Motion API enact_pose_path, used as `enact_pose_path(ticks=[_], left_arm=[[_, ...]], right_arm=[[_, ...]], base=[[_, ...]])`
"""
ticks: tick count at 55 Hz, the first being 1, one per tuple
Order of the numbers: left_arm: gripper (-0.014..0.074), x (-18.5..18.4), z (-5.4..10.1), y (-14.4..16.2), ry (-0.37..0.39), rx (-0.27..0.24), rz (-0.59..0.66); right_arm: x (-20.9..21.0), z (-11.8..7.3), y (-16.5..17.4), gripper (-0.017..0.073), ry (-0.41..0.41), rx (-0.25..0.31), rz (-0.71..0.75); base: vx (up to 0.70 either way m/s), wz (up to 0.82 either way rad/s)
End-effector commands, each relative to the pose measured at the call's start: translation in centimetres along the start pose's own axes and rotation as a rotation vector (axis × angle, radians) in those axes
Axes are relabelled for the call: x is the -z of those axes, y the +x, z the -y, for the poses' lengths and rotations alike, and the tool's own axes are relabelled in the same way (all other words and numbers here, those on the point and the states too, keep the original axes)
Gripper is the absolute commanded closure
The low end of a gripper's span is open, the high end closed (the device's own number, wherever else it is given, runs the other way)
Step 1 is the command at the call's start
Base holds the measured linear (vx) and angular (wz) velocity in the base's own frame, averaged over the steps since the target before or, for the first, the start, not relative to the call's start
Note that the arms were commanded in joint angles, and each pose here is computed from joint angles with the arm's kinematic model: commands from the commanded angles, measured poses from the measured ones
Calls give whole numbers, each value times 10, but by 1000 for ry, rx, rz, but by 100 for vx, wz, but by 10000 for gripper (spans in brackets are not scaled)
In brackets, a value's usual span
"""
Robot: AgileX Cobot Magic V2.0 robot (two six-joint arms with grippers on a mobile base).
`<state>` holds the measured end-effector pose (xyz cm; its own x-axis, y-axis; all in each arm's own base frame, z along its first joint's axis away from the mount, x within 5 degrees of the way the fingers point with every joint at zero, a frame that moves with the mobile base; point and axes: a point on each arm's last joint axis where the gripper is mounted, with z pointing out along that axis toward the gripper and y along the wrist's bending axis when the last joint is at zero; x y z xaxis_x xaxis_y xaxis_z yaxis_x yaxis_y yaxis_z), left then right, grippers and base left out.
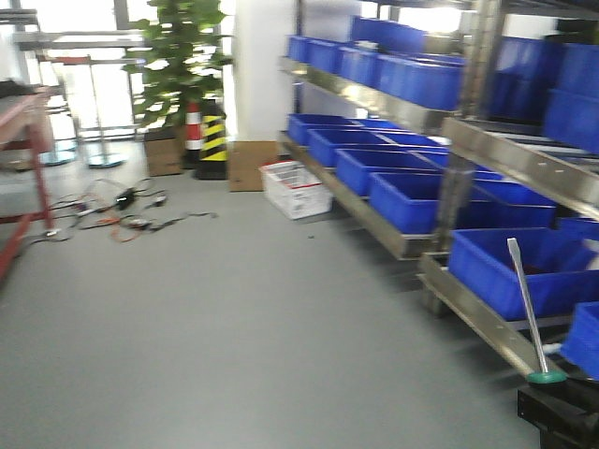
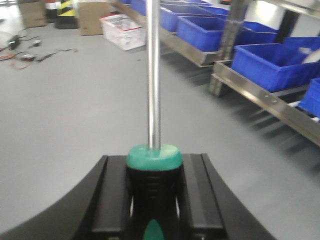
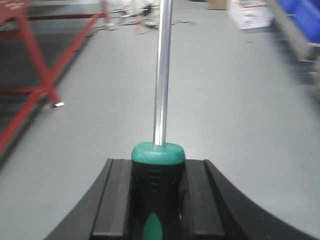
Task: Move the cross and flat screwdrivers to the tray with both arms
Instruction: 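Hold both screwdrivers while the base drives to the roller-shelf station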
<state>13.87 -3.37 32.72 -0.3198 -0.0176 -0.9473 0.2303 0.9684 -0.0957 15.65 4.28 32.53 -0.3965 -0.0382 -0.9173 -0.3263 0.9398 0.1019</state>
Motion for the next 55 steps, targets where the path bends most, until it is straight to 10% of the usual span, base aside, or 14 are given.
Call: enact_pose_path(ticks=[1,55], left_arm=[[594,5,1,-20,0,11,131],[594,5,1,-20,1,11,130]], right_arm=[[5,2,-16,567,30,-2,106],[5,2,-16,567,30,-3,106]], base=[[51,-72],[43,-74]])
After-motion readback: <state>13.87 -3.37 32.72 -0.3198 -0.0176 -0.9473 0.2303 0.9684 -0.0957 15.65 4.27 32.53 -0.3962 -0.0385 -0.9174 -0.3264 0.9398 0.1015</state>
